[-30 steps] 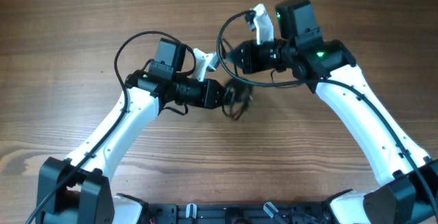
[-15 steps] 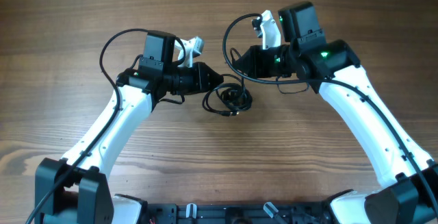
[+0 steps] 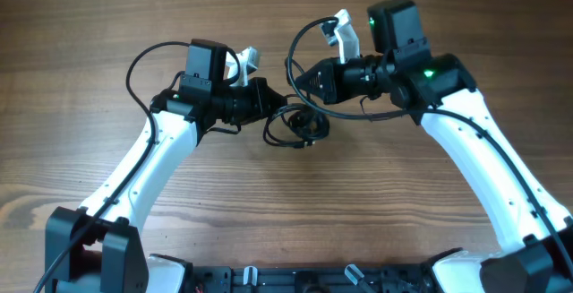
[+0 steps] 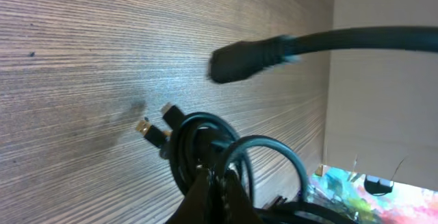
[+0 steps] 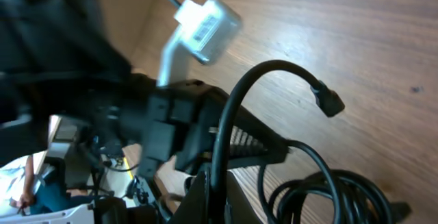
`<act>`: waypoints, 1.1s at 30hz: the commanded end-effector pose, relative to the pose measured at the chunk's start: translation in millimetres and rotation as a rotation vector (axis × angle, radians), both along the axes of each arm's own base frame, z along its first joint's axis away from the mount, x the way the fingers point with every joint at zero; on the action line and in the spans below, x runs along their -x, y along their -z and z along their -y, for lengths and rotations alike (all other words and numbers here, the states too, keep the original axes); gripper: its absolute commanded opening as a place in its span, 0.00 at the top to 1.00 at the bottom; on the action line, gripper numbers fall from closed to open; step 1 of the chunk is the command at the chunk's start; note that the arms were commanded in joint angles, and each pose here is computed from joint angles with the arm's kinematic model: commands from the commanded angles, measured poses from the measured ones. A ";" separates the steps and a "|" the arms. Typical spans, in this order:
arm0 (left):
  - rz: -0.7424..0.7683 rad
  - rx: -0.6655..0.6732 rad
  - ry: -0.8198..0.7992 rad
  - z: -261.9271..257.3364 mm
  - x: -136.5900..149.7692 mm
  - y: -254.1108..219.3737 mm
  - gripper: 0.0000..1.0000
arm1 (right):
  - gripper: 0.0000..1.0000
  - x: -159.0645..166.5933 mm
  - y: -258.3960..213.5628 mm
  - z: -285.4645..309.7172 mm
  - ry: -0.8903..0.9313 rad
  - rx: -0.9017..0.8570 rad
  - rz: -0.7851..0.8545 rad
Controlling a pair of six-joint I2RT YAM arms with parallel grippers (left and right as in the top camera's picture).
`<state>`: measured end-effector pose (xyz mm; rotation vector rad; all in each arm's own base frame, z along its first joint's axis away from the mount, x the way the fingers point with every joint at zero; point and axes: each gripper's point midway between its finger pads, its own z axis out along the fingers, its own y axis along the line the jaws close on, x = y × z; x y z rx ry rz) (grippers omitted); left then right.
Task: Untangle cables
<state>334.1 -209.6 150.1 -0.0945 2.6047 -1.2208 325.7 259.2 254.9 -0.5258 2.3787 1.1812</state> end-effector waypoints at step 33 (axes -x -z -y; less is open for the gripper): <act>-0.143 -0.069 -0.371 -91.0 -32.5 18.4 0.96 | 0.96 171.3 -63.9 -65.3 -0.827 -0.250 0.458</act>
